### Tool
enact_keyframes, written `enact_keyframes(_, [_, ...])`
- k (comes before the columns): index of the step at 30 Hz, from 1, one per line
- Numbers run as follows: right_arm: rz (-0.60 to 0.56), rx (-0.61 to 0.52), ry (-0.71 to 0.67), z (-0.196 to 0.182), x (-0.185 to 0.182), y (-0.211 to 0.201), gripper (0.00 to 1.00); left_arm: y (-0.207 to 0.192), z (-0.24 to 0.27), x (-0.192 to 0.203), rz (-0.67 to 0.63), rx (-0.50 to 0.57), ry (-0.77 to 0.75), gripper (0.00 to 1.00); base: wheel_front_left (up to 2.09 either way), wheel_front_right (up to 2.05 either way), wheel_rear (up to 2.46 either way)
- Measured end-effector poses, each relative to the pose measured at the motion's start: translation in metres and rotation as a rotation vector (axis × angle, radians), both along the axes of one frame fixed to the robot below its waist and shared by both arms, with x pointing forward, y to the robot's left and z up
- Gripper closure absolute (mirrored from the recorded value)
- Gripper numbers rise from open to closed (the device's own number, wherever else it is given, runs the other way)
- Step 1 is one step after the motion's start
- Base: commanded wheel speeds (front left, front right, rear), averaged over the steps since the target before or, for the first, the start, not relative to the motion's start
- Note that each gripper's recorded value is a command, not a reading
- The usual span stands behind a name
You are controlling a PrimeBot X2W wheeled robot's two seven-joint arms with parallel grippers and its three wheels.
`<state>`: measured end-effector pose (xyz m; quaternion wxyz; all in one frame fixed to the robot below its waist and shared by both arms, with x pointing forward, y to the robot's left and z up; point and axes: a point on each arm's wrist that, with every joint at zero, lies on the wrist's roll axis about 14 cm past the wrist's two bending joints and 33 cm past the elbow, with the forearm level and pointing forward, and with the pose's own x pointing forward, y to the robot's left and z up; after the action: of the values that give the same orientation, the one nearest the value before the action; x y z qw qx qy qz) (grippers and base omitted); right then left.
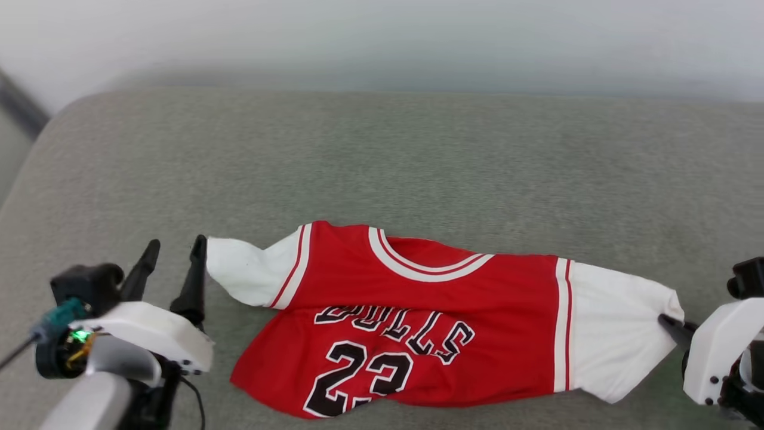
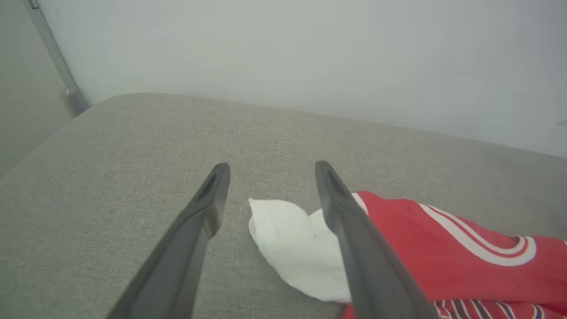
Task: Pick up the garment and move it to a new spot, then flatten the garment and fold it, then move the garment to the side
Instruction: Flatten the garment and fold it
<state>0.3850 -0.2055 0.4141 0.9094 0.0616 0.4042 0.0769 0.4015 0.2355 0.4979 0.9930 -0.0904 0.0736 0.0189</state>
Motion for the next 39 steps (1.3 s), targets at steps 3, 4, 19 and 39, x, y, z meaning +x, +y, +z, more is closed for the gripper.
enact_keyframes(3, [-0.043, -0.013, -0.027, 0.01, -0.004, -0.016, 1.0, 0.0, -0.01, 0.013, -0.056, -0.025, 0.09, 0.0, 0.0, 0.0, 0.0])
enact_keyframes(4, [-0.051, -0.016, -0.033, 0.012, -0.005, -0.019, 1.0, 0.0, -0.014, 0.018, -0.075, -0.036, 0.12, 0.0, 0.0, 0.0, 0.0])
enact_keyframes(19, [-0.137, -0.009, 0.023, -0.011, -0.011, -0.034, 1.0, -0.027, -0.12, 0.041, -0.368, -0.062, 0.884, 0.0, 0.0, 0.0, 0.0])
enact_keyframes(39, [-0.166, -0.057, -0.151, 0.024, 0.016, -0.055, 1.0, -0.044, -0.095, 0.063, -0.382, 0.041, 0.757, 1.0, 0.0, 0.0, 0.0])
